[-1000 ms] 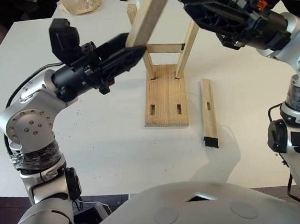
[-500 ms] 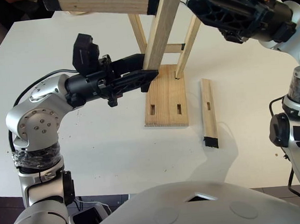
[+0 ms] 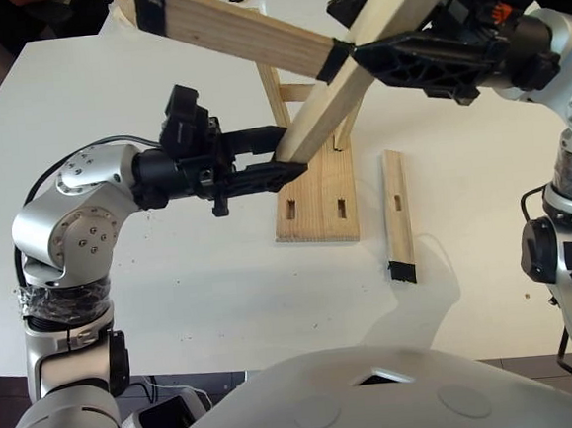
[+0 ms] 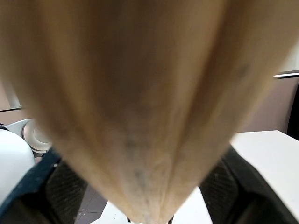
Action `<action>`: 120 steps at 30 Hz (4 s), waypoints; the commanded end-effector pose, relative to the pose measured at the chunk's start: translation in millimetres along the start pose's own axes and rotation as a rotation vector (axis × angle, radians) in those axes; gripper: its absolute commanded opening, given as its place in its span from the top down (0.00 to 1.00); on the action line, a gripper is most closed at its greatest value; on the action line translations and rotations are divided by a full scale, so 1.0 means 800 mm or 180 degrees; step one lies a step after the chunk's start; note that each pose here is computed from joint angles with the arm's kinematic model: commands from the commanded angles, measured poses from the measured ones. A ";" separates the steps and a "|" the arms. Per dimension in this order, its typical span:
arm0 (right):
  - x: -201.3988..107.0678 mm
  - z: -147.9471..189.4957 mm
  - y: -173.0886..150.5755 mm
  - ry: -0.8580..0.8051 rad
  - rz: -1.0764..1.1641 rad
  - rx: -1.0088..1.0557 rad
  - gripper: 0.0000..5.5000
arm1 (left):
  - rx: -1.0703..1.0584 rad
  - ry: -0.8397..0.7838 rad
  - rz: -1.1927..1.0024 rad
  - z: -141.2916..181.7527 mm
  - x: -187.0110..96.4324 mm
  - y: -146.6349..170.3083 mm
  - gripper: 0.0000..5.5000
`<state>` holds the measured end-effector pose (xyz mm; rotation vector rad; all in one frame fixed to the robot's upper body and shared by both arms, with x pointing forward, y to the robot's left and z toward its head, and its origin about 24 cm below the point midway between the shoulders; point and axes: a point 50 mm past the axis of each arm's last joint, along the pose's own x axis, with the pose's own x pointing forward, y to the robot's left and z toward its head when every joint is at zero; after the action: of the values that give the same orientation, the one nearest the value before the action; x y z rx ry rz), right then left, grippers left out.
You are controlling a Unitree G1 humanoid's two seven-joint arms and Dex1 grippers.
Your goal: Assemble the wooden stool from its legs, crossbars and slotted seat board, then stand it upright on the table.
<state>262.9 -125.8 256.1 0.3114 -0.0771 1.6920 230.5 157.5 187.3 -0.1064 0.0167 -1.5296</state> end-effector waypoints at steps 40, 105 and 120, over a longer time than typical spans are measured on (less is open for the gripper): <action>-0.062 -0.084 -0.013 0.0891 -0.1230 -0.0728 0.63 | 0.2852 0.3136 0.1283 -0.085 -0.071 0.098 0.40; -0.082 -0.139 -0.017 0.1457 -0.0799 -0.0555 0.63 | -0.0176 -0.1122 0.4250 -0.051 -0.063 0.055 0.40; -0.108 -0.184 -0.036 0.2008 -0.0938 -0.0559 0.63 | -0.0250 -0.1016 0.4317 -0.068 -0.046 0.051 0.40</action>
<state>274.3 -154.1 124.5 -0.2676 0.0367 1.5122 267.2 190.0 135.3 -0.3450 -0.1164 -0.1811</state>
